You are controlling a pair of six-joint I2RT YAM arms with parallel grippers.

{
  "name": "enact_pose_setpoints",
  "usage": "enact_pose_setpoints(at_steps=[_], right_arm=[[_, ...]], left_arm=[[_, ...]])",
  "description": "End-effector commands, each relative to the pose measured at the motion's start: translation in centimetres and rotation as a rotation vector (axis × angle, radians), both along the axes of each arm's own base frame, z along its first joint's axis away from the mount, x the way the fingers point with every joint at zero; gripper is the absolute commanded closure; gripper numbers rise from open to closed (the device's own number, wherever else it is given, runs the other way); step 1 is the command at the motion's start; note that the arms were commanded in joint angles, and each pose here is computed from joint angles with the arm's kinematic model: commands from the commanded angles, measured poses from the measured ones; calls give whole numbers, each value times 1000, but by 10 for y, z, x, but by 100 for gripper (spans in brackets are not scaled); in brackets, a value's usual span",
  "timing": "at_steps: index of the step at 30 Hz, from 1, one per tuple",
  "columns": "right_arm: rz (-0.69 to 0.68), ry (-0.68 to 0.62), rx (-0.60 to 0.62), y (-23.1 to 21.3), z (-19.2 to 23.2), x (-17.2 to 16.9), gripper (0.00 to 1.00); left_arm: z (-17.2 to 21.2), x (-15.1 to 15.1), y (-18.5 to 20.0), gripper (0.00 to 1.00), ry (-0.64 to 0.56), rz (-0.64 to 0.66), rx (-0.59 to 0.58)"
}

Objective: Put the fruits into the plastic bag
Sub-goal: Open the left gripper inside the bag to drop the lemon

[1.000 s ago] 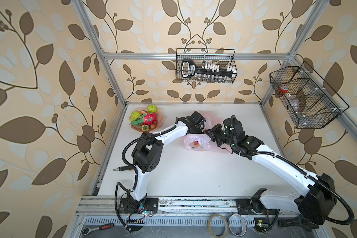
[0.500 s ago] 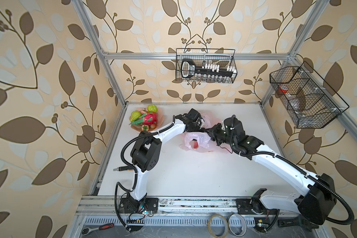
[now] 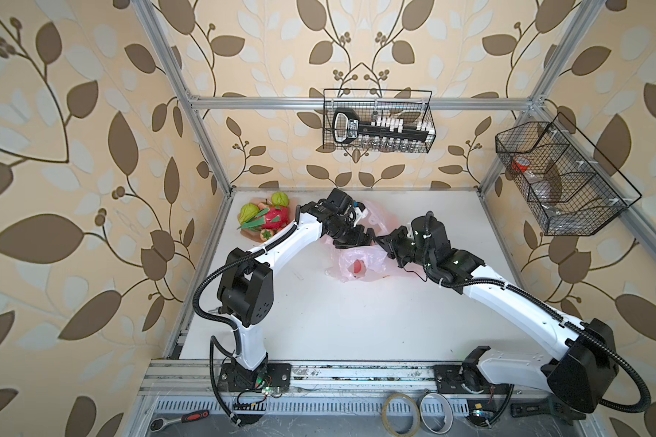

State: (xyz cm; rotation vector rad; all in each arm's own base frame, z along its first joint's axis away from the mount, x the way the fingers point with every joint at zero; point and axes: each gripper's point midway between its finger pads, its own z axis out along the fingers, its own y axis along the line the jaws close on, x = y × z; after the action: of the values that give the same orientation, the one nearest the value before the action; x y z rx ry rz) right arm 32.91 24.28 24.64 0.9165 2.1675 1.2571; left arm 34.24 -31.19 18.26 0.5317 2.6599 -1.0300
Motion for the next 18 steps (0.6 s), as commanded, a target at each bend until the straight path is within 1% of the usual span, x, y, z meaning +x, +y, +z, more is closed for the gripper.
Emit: enact_pose_setpoints(at_steps=[1,7,13,18], right_arm=[[-30,15,19,-5,-1,0,100],[-34,16,16,-5,-2,-1,100],[-38,14,15,-6,-1,0,100],[-41,15,15,-6,-1,1,100]], left_arm=[[10,-13,18,8,-51,-35,55],[3,-25,40,7,-83,-53,157],[-4,-41,56,7,-86,-79,213],[-4,-58,66,6,-115,-114,214]])
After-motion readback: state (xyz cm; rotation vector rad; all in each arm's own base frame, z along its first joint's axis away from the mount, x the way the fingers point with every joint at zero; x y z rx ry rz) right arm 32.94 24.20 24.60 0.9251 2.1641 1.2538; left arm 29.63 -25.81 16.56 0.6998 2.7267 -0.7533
